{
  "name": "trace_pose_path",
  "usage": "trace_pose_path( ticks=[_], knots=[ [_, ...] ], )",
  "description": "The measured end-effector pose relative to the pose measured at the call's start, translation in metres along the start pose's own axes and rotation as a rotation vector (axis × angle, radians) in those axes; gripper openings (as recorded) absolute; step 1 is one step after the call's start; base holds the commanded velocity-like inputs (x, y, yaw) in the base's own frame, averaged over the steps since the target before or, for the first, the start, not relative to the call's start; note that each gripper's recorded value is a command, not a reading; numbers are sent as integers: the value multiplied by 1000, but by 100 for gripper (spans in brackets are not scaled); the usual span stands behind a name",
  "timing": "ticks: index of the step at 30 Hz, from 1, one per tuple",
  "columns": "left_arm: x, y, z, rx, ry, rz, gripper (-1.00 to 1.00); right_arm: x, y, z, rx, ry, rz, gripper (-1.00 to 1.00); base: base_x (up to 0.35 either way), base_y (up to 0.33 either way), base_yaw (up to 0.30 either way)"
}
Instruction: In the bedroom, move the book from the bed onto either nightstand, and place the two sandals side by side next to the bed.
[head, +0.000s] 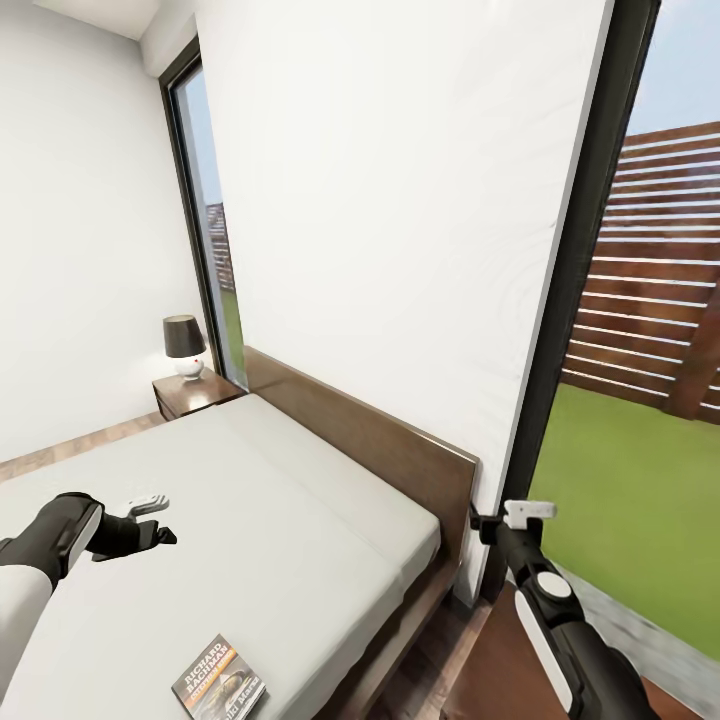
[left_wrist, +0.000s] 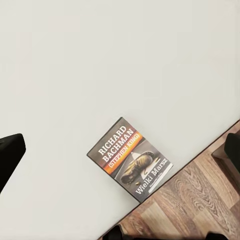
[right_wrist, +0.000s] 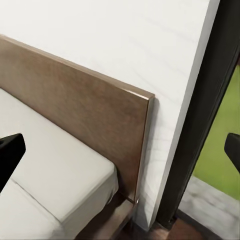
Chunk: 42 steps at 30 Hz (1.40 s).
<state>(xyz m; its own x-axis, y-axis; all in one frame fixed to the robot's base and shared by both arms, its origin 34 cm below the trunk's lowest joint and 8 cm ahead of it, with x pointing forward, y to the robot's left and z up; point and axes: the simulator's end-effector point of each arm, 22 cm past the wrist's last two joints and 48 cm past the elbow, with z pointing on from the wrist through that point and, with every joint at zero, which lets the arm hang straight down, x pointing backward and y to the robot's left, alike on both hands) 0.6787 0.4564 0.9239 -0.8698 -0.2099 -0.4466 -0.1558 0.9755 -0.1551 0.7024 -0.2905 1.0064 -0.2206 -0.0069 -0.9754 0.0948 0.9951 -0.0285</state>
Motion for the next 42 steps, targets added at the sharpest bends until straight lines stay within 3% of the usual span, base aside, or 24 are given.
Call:
trace_pose_path(
  ticks=[15, 29, 42],
  knots=[
    [1, 0, 0, 0, 2, 1, 100, 18, 7, 1, -9, 37, 2, 100, 0, 0, 0],
    [1, 0, 0, 0, 2, 1, 100, 61, 6, 1, -6, 126, -6, 100, 0, 0, 0],
    [1, 0, 0, 0, 2, 1, 100, 63, 7, 1, -9, 128, -16, 100, 0, 0, 0]
  ],
)
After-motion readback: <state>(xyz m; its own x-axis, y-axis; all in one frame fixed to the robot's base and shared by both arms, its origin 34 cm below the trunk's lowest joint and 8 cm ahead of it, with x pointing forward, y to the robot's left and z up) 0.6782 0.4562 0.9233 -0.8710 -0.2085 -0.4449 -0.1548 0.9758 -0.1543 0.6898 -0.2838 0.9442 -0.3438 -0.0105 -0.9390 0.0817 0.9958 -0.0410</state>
